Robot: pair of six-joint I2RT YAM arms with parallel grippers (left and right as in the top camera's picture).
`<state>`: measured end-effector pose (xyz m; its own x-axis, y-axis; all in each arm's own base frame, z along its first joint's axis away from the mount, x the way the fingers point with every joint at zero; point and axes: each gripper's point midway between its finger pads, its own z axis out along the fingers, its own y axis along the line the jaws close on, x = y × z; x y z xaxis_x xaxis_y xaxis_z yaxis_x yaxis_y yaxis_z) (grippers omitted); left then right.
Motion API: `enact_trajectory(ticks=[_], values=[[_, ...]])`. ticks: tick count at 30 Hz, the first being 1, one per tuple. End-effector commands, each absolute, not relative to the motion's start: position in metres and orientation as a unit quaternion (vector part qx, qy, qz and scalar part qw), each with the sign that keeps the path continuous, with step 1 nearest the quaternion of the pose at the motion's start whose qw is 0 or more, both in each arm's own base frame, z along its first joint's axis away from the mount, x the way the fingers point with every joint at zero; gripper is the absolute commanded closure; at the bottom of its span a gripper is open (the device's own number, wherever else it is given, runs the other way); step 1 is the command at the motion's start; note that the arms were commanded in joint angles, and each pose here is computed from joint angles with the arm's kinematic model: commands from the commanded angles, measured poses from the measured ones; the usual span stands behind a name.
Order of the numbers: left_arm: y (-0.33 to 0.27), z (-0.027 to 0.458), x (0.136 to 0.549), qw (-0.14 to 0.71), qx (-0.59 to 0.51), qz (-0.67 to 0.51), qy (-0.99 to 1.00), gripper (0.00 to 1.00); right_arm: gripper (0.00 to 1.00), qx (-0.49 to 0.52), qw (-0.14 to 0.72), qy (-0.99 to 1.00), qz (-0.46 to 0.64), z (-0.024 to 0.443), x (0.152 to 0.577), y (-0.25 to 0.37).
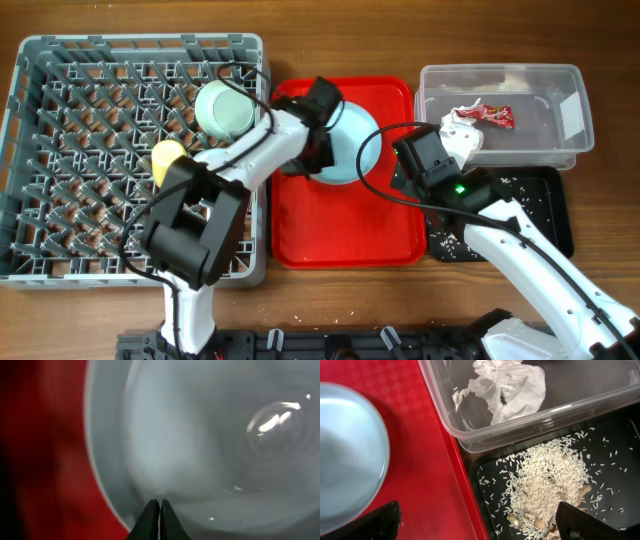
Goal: Sort waste into correct bins and load items into the dishwasher rack
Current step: 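Lift the plate and stand it upright at the rack's back edge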
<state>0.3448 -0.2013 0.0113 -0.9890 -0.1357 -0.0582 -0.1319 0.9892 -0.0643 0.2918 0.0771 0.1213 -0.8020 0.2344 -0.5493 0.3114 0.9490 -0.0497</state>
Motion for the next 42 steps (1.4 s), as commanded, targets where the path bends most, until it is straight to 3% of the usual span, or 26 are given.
enact_trajectory(ticks=[1, 6, 8, 9, 11, 12, 13, 16, 17, 19, 21, 27, 32, 34, 35, 39, 42], values=[[-0.164, 0.043, 0.358, 0.061, -0.092, -0.009, 0.994, 0.96, 0.0, 0.156, 0.286, 0.943, -0.072, 0.124, 0.295, 0.075], [-0.187, 0.096, 0.368, 0.105, -0.072, -0.117, 0.985, 0.94, 0.0, 0.156, 0.286, 0.943, -0.072, 0.124, 0.296, 0.075], [-0.217, 0.121, 0.369, 0.125, -0.047, -0.185, 0.974, 0.79, 0.0, 0.156, 0.286, 0.943, -0.072, 0.124, 0.295, 0.075], [-0.241, 0.133, 0.368, 0.13, -0.024, -0.233, 0.963, 0.48, 0.0, 0.156, 0.286, 0.943, -0.072, 0.124, 0.295, 0.075], [-0.279, 0.142, 0.363, 0.129, 0.013, -0.294, 0.947, 0.13, 0.0, 0.156, 0.286, 0.943, -0.072, 0.124, 0.295, 0.075], [-0.292, 0.141, 0.36, 0.129, 0.027, -0.303, 0.944, 0.01, 0.0, 0.156, 0.286, 0.943, -0.072, 0.124, 0.295, 0.075], [-0.302, 0.137, 0.357, 0.129, 0.038, -0.305, 0.943, 0.0, 0.0, 0.156, 0.286, 0.943, -0.072, 0.124, 0.295, 0.075], [-0.326, 0.117, 0.352, 0.119, 0.06, -0.307, 0.942, 0.04, 0.0, 0.156, 0.286, 0.943, -0.072, 0.124, 0.295, 0.075], [-0.33, 0.108, 0.351, 0.117, 0.063, -0.301, 0.944, 0.28, 0.0, 0.156, 0.286, 0.943, -0.072, 0.124, 0.295, 0.075], [-0.329, 0.087, 0.353, 0.116, 0.059, -0.27, 0.954, 0.52, 0.0, 0.156, 0.286, 0.943, -0.072, 0.124, 0.295, 0.075], [-0.328, 0.063, 0.352, 0.11, 0.058, -0.238, 0.963, 0.57, 0.0, 0.156, 0.286, 0.943, -0.072, 0.124, 0.295, 0.075], [-0.335, 0.019, 0.348, 0.128, 0.074, -0.169, 0.974, 0.59, 0.01, 0.156, 0.286, 0.943, -0.072, 0.124, 0.295, 0.075], [-0.327, -0.004, 0.347, 0.164, 0.084, -0.086, 0.979, 0.78, 0.0, 0.156, 0.286, 0.943, -0.072, 0.124, 0.296, 0.075], [-0.324, -0.008, 0.345, 0.169, 0.086, -0.07, 0.979, 0.91, 0.0, 0.156, 0.286, 0.943, -0.072, 0.124, 0.295, 0.075], [-0.321, -0.008, 0.346, 0.174, 0.085, -0.063, 0.979, 0.96, 0.0, 0.156, 0.286, 0.943, -0.072, 0.124, 0.295, 0.075], [-0.311, 0.006, 0.361, 0.202, 0.069, -0.049, 0.976, 0.96, 0.0, 0.156, 0.286, 0.943, -0.072, 0.124, 0.295, 0.075], [-0.309, 0.058, 0.376, 0.207, 0.052, -0.099, 0.972, 0.96, 0.0, 0.156, 0.286, 0.943, -0.072, 0.124, 0.295, 0.075]])
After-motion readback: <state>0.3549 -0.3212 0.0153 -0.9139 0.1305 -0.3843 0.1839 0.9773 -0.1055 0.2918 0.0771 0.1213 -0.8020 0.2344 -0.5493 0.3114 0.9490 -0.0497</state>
